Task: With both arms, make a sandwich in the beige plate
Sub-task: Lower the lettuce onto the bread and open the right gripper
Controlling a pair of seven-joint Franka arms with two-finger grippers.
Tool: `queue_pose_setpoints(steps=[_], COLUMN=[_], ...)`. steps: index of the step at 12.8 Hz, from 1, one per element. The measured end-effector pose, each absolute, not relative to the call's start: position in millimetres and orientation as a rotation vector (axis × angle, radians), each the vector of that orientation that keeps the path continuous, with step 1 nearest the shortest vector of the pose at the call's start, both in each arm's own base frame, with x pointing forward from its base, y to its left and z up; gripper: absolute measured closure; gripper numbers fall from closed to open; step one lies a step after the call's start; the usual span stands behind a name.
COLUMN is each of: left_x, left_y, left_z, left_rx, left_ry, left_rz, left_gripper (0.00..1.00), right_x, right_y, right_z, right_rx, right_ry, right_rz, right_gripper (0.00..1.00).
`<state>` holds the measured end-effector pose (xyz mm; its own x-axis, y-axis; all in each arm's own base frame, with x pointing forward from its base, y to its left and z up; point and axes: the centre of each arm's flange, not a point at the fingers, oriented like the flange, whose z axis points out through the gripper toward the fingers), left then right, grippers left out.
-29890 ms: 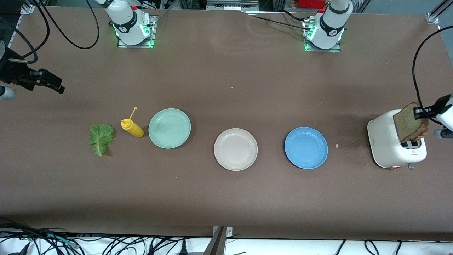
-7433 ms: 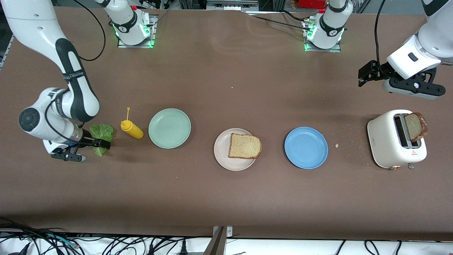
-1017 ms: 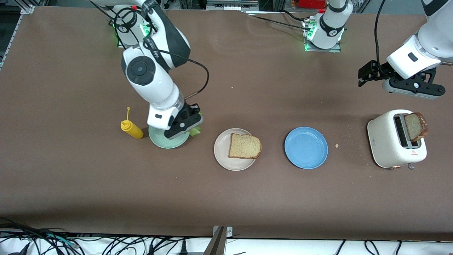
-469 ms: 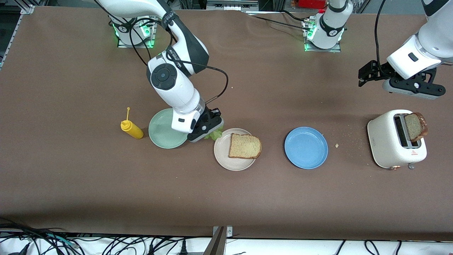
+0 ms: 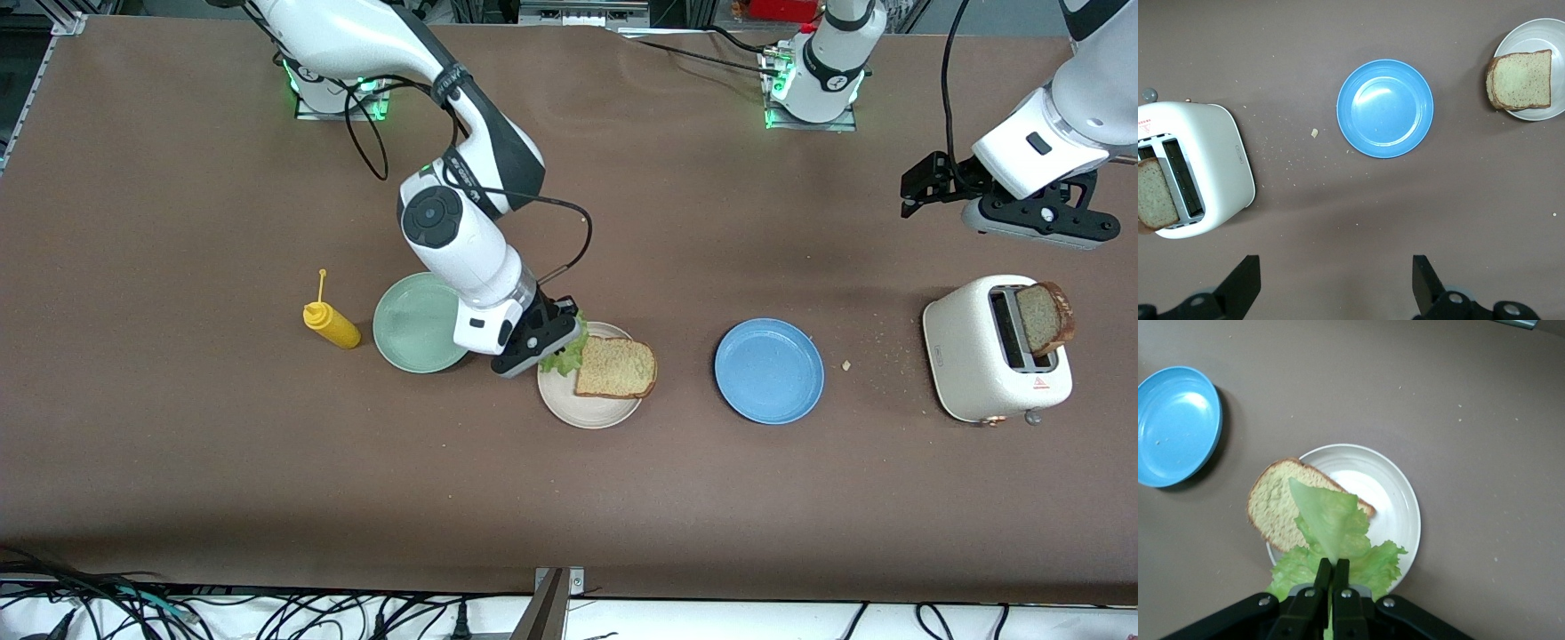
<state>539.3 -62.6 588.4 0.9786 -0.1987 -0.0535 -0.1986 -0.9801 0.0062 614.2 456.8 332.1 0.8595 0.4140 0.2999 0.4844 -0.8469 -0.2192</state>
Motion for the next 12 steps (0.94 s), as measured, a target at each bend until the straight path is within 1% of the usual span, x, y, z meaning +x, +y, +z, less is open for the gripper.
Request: queue_pose_setpoints(steps=[4,7,10,12], left_x=[539,539,539,539], left_y=[-62,-62,-62,-62], left_z=[588,588,588,588], left_rx=[3.124,3.124,3.124,3.124], left_ry=[-0.313,-0.313,-0.313,-0.313], left_rz=[-0.085,-0.085,-0.085,-0.085], left_gripper=[0.0,0.0,0.0,0.0], right_x=[617,610,602,599], right_y=[469,485,494,496], right_z=[309,287,259,249], right_rx=[-2.711,-2.697,-2.701,-2.705], right_ry=[-0.632,-0.638,-0.651,-0.655], right_rz=[-0.394,-0.413,-0.408,-0.401], right_gripper=[0.96,0.96,0.96,0.96])
